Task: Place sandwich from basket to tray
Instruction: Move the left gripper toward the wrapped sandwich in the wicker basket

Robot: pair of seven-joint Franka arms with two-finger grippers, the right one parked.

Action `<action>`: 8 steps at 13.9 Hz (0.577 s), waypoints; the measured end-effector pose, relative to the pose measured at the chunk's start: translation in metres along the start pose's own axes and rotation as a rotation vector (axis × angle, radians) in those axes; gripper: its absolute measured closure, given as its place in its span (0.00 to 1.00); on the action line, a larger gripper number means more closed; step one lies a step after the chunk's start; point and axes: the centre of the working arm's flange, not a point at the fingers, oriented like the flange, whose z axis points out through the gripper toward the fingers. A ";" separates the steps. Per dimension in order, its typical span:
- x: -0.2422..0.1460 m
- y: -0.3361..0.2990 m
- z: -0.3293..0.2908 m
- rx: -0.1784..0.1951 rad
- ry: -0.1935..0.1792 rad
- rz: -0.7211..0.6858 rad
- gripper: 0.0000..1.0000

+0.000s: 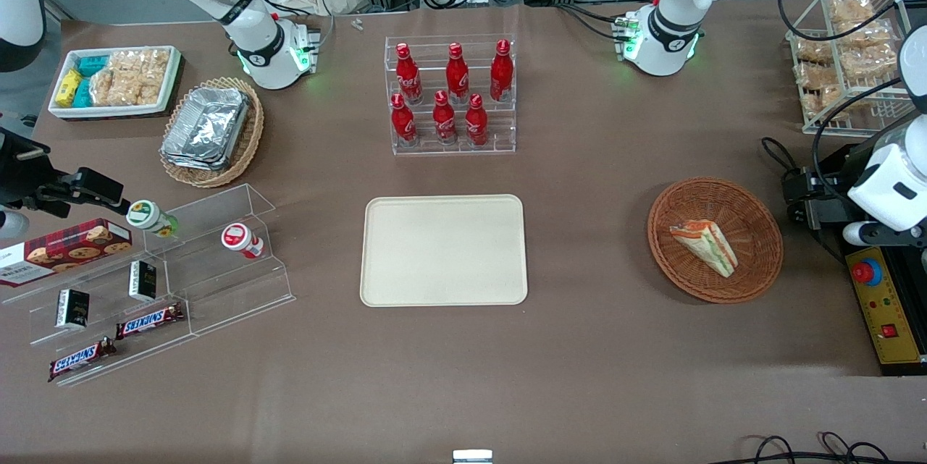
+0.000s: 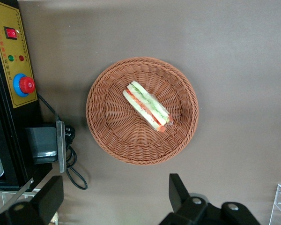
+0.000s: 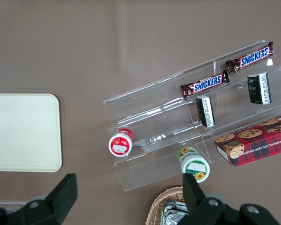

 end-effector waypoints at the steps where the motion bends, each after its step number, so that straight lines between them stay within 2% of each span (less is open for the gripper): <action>1: 0.000 0.000 0.000 0.000 0.000 0.000 0.00; 6: 0.000 0.000 0.001 0.000 -0.002 0.000 0.00; 8: -0.001 0.002 0.011 -0.006 -0.020 0.002 0.00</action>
